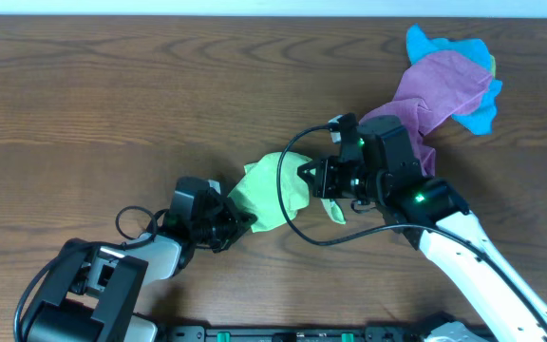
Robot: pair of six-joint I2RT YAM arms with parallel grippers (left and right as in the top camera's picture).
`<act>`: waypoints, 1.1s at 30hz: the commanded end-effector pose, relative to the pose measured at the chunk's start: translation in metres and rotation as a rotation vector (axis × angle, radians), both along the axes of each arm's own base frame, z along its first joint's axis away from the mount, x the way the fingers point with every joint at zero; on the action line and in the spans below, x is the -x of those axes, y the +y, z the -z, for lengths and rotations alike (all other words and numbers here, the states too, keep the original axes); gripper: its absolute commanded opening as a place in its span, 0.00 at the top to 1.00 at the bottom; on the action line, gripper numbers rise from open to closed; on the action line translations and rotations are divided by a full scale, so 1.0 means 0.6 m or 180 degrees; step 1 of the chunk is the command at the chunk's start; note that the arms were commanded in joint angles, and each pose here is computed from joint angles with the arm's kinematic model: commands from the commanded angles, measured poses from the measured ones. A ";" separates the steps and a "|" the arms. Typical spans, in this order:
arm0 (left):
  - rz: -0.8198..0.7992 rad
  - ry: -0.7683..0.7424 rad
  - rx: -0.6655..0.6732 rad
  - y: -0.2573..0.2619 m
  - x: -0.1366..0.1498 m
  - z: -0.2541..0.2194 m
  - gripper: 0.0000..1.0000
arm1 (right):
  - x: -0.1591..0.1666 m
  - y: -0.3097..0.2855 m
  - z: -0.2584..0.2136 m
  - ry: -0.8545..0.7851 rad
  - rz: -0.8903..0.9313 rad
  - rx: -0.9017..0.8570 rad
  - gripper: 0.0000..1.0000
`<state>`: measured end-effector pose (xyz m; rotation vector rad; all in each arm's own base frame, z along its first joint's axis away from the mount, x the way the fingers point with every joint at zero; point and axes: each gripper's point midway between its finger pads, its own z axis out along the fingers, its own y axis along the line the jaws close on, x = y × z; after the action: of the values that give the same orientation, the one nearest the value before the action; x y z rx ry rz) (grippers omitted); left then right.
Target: Fold the cloth
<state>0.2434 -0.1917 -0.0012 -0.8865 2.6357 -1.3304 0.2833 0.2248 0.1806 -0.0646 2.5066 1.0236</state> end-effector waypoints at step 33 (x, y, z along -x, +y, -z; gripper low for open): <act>0.0143 -0.0965 0.0860 0.057 -0.110 -0.157 0.94 | 0.114 -0.070 0.218 0.1110 0.0409 0.0471 0.48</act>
<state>0.3068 -0.1559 0.0807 -0.6734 2.3178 -1.6860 0.2292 0.1689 0.0513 0.1800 2.8116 0.7086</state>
